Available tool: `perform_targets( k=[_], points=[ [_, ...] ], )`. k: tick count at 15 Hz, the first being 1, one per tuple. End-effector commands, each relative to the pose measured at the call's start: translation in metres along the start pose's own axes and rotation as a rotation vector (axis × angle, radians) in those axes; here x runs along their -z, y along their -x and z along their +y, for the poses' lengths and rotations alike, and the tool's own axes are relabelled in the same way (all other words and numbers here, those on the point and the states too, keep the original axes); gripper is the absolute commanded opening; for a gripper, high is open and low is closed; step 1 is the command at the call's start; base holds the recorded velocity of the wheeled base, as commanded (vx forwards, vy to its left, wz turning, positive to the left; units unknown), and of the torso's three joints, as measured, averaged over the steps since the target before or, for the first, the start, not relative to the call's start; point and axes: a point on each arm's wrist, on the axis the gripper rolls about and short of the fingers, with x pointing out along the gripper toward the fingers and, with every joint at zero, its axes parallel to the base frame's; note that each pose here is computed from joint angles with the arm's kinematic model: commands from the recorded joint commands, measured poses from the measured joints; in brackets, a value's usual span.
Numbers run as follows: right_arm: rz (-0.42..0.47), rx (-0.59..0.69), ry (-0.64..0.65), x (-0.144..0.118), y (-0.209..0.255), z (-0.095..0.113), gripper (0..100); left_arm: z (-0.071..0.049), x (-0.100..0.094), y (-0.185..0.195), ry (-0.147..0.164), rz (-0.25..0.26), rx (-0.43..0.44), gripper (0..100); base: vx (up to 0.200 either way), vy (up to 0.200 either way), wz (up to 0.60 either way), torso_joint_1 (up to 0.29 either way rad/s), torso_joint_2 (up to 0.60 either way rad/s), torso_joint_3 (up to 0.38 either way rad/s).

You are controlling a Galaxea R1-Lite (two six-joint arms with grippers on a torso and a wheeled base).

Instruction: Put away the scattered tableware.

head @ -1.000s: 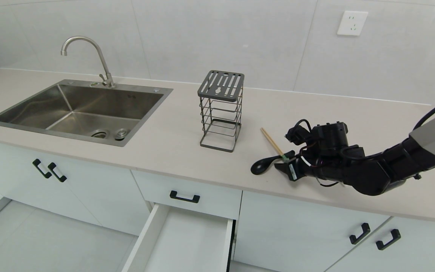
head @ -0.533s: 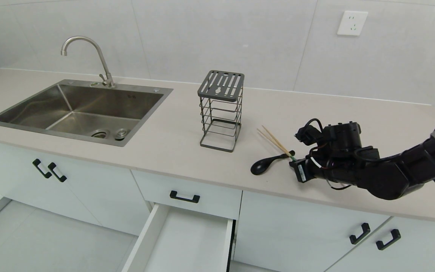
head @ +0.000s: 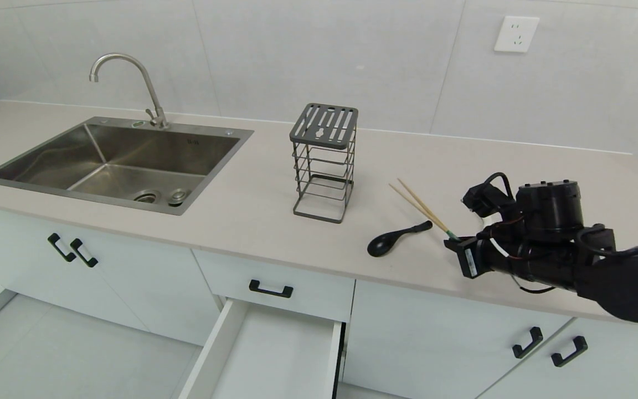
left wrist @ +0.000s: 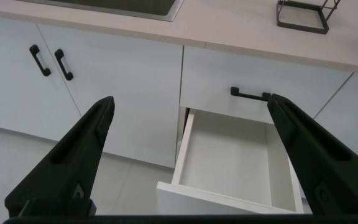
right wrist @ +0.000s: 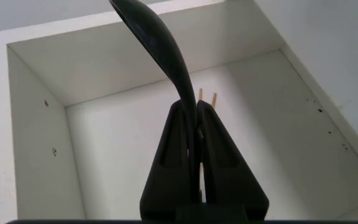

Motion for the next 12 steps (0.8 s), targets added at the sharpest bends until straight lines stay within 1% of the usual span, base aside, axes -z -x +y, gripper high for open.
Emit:
perform_targets(
  k=[1,3,4,7,9,10,12],
  points=[
    [-0.051,-0.004,0.010,-0.004,0.029,0.004,0,0.000,0.000,0.000,-0.001,0.003,0.000,100,0.000,0.000,0.00,0.000,0.00,0.000],
    [-0.065,-0.005,0.011,-0.001,0.043,0.005,0,0.000,0.000,0.000,-0.002,0.003,0.000,100,0.000,0.000,0.00,0.000,0.00,0.000],
    [-0.094,-0.014,0.013,0.002,0.058,0.004,0,0.000,0.000,0.000,-0.022,0.003,0.002,100,0.000,0.000,0.00,0.000,0.00,0.000],
    [-0.134,-0.019,0.031,-0.003,0.068,0.006,0,0.000,0.000,0.000,-0.022,0.003,0.002,100,0.000,0.000,0.00,0.000,0.00,0.000],
    [-0.150,-0.025,0.106,-0.006,0.070,0.007,0,0.000,0.000,0.000,-0.022,0.003,0.002,100,0.000,0.000,0.00,0.000,0.00,0.000],
    [-0.158,-0.054,0.117,-0.007,0.071,0.011,0,0.000,0.000,0.000,-0.022,0.003,0.002,100,0.000,0.000,0.00,0.000,0.00,0.000],
    [-0.183,-0.065,0.126,-0.009,0.079,0.014,0,0.000,0.000,0.000,-0.022,0.003,0.002,100,0.000,0.000,0.00,0.000,0.00,0.000]
  ],
)
